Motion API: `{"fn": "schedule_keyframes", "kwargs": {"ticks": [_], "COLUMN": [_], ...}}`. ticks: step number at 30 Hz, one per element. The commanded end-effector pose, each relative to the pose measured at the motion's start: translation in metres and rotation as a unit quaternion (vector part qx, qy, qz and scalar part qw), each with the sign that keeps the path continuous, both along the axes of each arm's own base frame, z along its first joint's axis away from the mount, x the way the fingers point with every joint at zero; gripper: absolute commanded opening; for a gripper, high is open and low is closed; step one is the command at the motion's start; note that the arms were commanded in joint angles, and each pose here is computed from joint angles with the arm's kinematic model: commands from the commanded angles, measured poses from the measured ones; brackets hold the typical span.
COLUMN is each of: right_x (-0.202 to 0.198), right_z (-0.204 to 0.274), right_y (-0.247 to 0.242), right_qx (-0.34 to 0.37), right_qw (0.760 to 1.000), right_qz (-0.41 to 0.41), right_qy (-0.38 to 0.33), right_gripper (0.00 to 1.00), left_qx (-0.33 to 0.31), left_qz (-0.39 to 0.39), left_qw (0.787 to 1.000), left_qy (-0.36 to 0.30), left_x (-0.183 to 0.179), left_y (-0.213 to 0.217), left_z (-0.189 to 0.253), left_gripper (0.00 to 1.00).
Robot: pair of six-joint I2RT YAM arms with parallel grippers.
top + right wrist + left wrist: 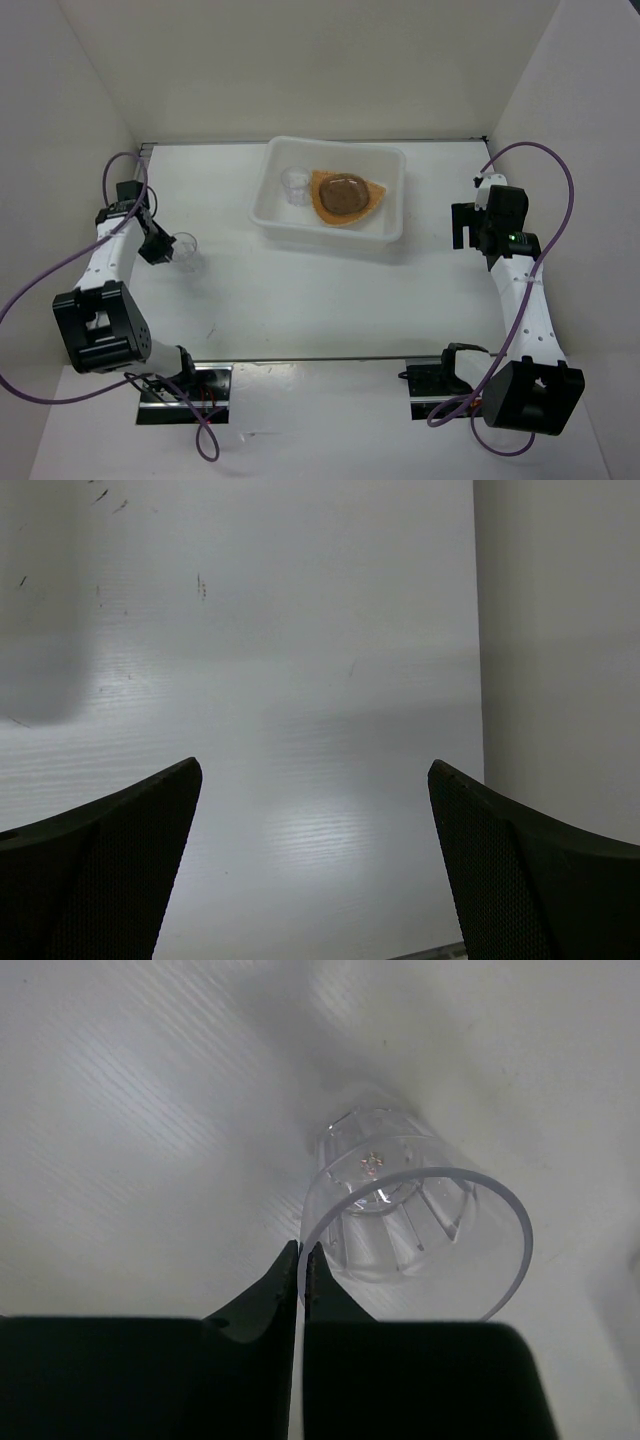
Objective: Place the mixed dishes into the plastic bin
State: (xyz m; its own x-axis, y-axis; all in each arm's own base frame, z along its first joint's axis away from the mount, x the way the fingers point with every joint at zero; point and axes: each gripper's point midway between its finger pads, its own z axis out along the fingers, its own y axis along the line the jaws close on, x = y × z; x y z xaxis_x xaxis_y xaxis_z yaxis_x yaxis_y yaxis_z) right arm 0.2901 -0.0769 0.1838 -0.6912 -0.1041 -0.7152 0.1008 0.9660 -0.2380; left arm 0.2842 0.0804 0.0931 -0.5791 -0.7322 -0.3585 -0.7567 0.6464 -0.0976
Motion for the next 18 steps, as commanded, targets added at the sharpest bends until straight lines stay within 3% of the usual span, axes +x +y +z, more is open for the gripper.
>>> {"fn": "schedule_keyframes", "kwargs": {"ticks": [1,2,6,8,9,10,12,13,14,15,18], "right_x": [0.009,0.009,0.009,0.009,0.009,0.009,0.009,0.009,0.009,0.009,0.008], "right_z": [0.009,0.009,0.009,0.009,0.009,0.009,0.009,0.009,0.009,0.009,0.012], "right_y": [0.000,0.000,0.000,0.000,0.000,0.000,0.000,0.000,0.000,0.000,0.000], "right_qx": [-0.005,-0.005,-0.005,-0.005,-0.005,-0.005,-0.005,-0.005,-0.005,-0.005,-0.005], "right_qw": [1.000,1.000,1.000,1.000,1.000,1.000,1.000,1.000,1.000,1.000,0.999], "right_qz": [-0.004,-0.004,-0.004,-0.004,-0.004,-0.004,-0.004,-0.004,-0.004,-0.004,-0.004], "right_qy": [-0.029,-0.029,-0.029,-0.029,-0.029,-0.029,-0.029,-0.029,-0.029,-0.029,-0.034], "right_gripper": [0.98,0.98,0.98,0.98,0.98,0.98,0.98,0.98,0.98,0.98,0.98], "left_qx": [0.009,0.005,-0.067,-0.099,-0.138,-0.137,-0.134,-0.096,-0.075,-0.036,0.014], "left_qz": [-0.004,0.001,-0.030,-0.063,-0.120,-0.165,-0.226,-0.291,-0.311,-0.312,-0.375], "left_qw": [0.989,0.990,0.961,0.931,0.907,0.884,0.874,0.862,0.873,0.898,0.895], "left_qy": [-0.146,-0.143,-0.268,-0.345,-0.378,-0.416,-0.409,-0.403,-0.367,-0.309,-0.242], "left_x": [0.040,0.042,0.090,0.116,0.128,0.142,0.162,0.162,0.174,0.170,0.175], "left_y": [0.001,0.001,-0.025,-0.038,-0.071,-0.085,-0.110,-0.134,-0.142,-0.139,-0.169], "left_z": [0.085,0.082,0.158,0.195,0.218,0.241,0.242,0.261,0.242,0.222,0.194], "left_gripper": [0.00,0.00,0.00,0.00,0.00,0.00,0.00,0.00,0.00,0.00,0.00]}}
